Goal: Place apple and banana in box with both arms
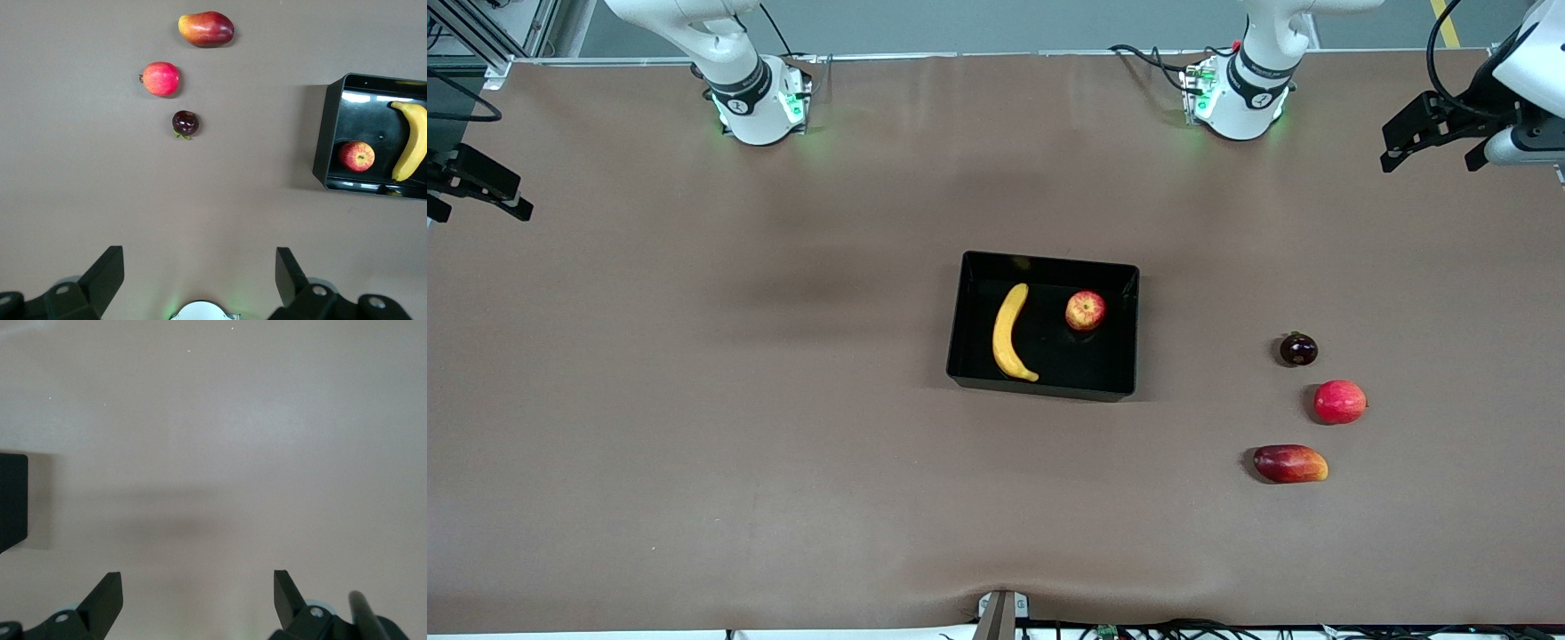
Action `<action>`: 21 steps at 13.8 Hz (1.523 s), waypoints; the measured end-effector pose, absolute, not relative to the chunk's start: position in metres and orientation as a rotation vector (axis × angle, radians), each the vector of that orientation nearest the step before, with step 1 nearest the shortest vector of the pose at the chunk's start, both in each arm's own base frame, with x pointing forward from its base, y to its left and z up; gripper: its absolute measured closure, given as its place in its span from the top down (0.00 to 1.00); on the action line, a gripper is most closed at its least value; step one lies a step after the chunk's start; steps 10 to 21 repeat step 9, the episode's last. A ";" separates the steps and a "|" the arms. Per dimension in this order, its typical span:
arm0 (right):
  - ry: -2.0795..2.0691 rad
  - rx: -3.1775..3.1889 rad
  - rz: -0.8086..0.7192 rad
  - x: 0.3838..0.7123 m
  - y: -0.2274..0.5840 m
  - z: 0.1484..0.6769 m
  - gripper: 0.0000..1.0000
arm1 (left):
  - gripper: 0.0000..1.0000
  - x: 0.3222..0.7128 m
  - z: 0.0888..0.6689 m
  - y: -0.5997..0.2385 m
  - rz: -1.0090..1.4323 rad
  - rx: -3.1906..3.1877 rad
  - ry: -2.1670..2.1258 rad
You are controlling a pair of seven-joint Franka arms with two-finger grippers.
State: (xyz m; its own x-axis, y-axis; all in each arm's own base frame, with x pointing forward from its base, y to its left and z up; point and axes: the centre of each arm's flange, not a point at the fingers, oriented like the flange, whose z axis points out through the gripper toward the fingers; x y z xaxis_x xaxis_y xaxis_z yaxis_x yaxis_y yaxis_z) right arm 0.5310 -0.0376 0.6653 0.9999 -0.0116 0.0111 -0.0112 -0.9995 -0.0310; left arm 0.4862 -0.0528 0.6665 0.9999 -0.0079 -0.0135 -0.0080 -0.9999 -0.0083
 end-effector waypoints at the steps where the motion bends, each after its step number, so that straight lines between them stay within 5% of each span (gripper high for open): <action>1: 0.019 -3.111 -0.018 0.531 -0.038 0.665 1.00 | 1.00 0.488 0.666 -0.053 0.023 -3.133 0.013; 21: 0.029 -3.111 -0.017 0.531 -0.041 0.665 1.00 | 1.00 0.491 0.667 -0.062 0.026 -3.130 0.000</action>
